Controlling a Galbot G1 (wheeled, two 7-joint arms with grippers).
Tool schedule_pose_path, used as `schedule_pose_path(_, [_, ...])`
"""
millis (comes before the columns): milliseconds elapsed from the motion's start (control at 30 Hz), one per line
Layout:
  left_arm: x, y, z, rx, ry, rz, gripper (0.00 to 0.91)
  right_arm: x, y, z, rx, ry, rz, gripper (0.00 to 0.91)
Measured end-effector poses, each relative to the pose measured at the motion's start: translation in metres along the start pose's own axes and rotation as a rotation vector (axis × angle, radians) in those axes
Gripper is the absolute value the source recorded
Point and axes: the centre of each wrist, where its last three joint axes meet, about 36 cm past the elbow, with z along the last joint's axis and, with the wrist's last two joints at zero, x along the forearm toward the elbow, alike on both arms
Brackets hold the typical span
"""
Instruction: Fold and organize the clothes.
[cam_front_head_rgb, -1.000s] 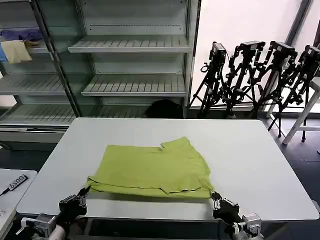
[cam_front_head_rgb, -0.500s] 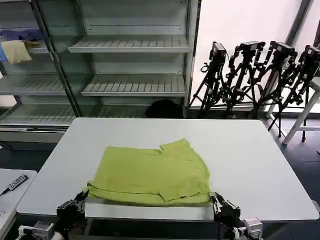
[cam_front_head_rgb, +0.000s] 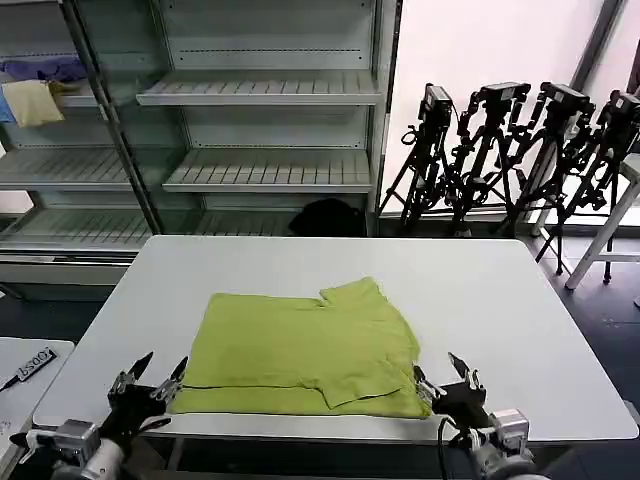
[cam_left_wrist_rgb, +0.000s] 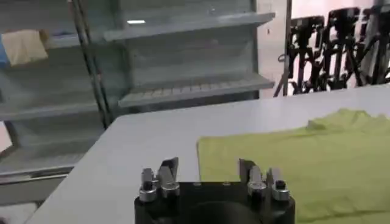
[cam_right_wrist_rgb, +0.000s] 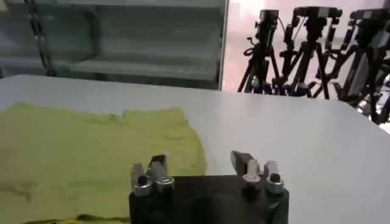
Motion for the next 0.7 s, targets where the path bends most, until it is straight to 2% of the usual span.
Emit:
schedule_pose_path(333, [-0.061, 0.015, -0.023, -0.025, -0.044, 0.083, 0.907, -0.086, 0.000, -0.020, -0.016, -0.049, -0.027, 0.907])
schedule_pose_path(700, [-0.131, 0.031, -0.032, -0.066, 0.000, 0.159, 0.907, -0.175, 0.001, -0.034, -0.025, -0.008, -0.041, 0.907])
